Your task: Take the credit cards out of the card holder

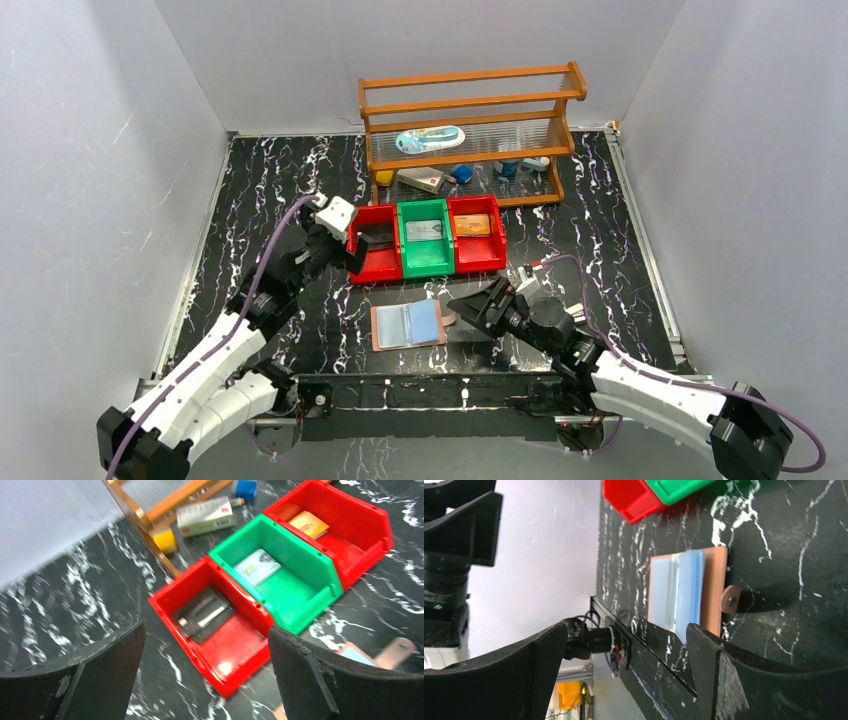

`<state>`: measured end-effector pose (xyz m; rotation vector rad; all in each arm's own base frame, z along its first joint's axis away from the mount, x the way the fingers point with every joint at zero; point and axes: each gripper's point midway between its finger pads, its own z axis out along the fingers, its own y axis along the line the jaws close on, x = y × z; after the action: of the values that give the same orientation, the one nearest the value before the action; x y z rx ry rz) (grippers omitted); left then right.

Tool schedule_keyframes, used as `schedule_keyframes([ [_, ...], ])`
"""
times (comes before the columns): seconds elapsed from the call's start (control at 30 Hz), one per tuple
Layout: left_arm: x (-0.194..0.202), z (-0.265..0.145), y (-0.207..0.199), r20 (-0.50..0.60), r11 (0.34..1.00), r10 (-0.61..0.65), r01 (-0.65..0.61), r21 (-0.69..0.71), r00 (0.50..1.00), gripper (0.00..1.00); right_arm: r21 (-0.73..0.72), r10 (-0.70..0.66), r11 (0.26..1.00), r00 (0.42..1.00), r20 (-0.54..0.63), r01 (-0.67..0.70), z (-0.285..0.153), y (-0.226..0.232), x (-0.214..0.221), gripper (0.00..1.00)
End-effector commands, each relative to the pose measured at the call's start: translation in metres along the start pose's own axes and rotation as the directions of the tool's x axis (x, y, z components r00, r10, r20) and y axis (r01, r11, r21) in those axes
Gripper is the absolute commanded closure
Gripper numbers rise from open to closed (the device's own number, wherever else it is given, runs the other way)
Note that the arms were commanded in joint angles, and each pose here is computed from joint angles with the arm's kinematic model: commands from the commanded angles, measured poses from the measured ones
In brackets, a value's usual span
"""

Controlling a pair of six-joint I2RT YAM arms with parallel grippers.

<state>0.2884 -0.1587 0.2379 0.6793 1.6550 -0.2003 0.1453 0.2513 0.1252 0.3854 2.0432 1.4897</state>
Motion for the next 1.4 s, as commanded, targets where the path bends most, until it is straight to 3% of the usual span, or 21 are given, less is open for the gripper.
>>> schedule_keyframes([
  [0.0, 0.040, -0.029, -0.018, -0.159, 0.957, -0.290, 0.289, -0.029, 0.944, 0.05, -0.023, -0.013, 1.000, 1.000, -0.023, 0.012, 0.007, 0.026, -0.003, 0.03],
  [0.13, 0.057, -0.047, -0.021, -0.195, 0.901, -0.434, 0.421, -0.104, 0.880, 0.02, 0.016, -0.046, 0.999, 0.997, -0.067, 0.047, 0.019, 0.030, 0.001, 0.05],
  [0.4, 0.085, -0.068, -0.023, -0.230, 0.809, -0.585, 0.540, -0.234, 0.777, 0.02, 0.116, -0.150, 0.980, 0.983, -0.108, 0.163, 0.047, 0.047, 0.002, 0.11],
  [0.5, 0.095, -0.071, -0.024, -0.228, 0.792, -0.607, 0.555, -0.255, 0.761, 0.02, 0.181, -0.207, 0.958, 0.973, -0.104, 0.223, 0.053, 0.049, 0.005, 0.11],
  [0.97, 0.101, -0.090, -0.004, -0.150, 0.729, -0.656, 0.568, -0.383, 0.740, 0.02, 0.362, -0.419, 0.811, 0.888, -0.190, 0.460, 0.088, 0.054, 0.050, 0.17],
  [1.07, 0.101, -0.096, 0.007, -0.097, 0.701, -0.664, 0.571, -0.428, 0.742, 0.02, 0.404, -0.434, 0.771, 0.871, -0.231, 0.492, 0.100, 0.042, 0.060, 0.18],
  [1.13, 0.102, -0.101, 0.014, -0.083, 0.686, -0.663, 0.558, -0.467, 0.744, 0.02, 0.444, -0.437, 0.740, 0.863, -0.252, 0.505, 0.103, 0.031, 0.062, 0.26],
  [1.37, 0.106, -0.101, 0.014, -0.107, 0.672, -0.677, 0.552, -0.494, 0.728, 0.02, 0.463, -0.457, 0.677, 0.820, -0.344, 0.572, 0.125, 0.019, 0.078, 0.25],
])
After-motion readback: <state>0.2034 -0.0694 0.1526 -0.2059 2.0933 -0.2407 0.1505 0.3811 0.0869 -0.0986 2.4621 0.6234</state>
